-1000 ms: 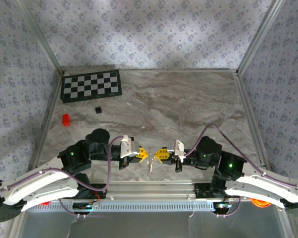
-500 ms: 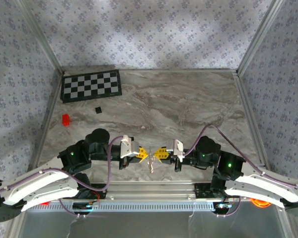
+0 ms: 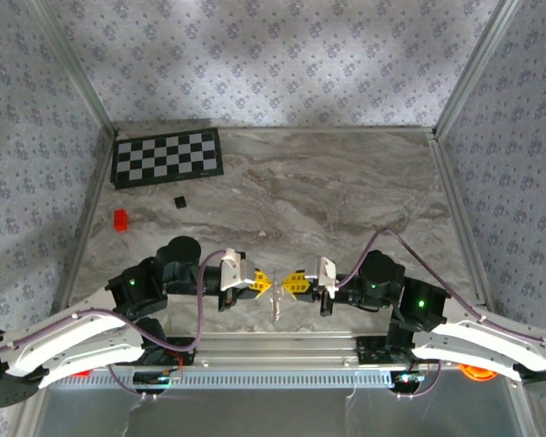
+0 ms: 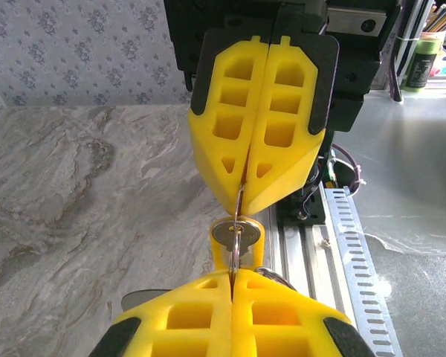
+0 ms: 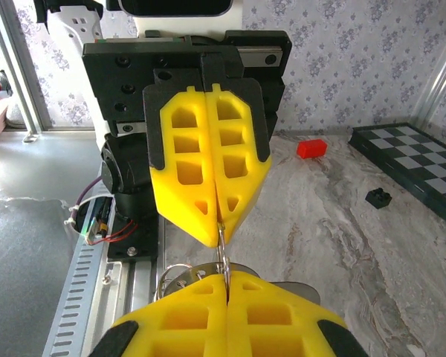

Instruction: Put the keys on the keyring

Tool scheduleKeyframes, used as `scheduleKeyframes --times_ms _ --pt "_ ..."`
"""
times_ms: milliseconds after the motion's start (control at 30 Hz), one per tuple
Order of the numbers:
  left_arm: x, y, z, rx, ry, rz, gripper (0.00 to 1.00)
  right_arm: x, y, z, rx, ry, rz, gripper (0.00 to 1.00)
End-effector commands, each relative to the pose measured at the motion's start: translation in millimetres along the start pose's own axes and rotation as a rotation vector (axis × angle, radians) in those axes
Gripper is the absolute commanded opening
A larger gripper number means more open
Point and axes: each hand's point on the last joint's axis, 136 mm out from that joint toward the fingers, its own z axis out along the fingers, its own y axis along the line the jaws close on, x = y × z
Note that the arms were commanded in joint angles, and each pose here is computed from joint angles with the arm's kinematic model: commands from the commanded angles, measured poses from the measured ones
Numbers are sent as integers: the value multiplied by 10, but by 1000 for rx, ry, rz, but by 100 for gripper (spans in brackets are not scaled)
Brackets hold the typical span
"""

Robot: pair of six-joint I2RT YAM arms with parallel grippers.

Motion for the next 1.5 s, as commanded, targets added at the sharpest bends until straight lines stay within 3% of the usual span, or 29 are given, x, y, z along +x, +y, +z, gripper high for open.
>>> scheduleKeyframes --times_ms 0,1467 --pt "-122 -21 -27 0 -47 42 0 -64 3 -33 7 -20 -6 0" --pt "-132 -53 -34 3 -46 53 0 -27 19 44 -9 6 15 0"
